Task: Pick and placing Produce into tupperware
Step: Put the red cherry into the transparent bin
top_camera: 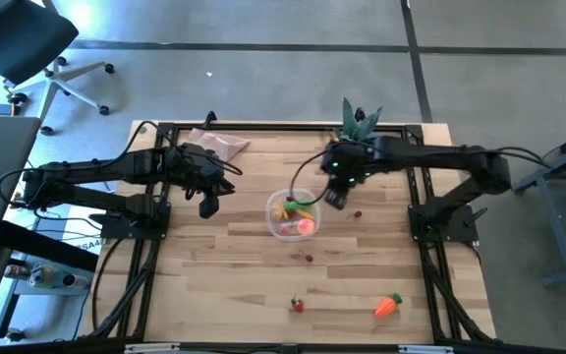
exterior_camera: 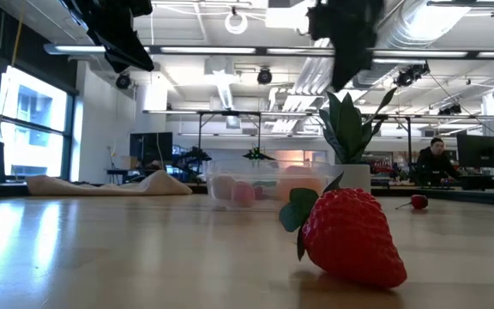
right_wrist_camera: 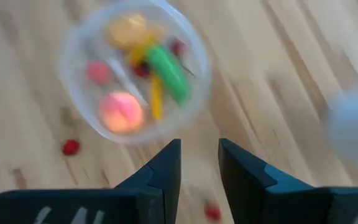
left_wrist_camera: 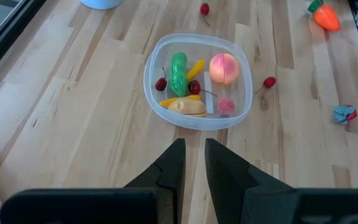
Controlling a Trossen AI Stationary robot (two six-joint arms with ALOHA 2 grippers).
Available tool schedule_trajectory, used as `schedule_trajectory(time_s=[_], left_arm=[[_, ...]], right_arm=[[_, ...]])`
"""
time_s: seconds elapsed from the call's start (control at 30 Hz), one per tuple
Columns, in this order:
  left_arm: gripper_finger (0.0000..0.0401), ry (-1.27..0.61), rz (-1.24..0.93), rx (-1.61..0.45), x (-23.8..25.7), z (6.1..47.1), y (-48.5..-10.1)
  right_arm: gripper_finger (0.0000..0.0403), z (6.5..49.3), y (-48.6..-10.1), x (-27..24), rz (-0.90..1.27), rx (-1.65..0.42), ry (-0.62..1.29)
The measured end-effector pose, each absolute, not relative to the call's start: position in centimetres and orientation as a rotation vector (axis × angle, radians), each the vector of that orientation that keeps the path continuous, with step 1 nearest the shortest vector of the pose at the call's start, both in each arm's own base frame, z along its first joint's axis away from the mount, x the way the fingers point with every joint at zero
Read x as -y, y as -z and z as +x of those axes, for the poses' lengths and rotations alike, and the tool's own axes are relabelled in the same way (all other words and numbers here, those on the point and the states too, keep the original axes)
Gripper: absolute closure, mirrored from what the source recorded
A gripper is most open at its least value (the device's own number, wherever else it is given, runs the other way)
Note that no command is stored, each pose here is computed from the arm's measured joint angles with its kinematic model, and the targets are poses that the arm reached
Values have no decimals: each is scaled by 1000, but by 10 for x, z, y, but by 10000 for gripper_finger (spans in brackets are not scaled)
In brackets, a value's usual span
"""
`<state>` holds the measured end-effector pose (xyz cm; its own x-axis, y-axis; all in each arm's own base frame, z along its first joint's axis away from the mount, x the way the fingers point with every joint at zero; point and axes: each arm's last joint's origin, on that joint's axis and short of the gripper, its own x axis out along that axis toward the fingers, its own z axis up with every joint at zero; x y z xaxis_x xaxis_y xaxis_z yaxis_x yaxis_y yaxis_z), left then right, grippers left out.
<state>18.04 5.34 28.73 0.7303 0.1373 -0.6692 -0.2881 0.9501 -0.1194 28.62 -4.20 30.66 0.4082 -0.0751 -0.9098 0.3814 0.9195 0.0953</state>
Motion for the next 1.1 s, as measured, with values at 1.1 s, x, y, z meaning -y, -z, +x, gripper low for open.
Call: schedule_trajectory(time_s=[1.1], left_arm=[[350,-236,-221,-716,-53,180,-287]], right_arm=[[304,200,-186,21,-169,-1397,-88]])
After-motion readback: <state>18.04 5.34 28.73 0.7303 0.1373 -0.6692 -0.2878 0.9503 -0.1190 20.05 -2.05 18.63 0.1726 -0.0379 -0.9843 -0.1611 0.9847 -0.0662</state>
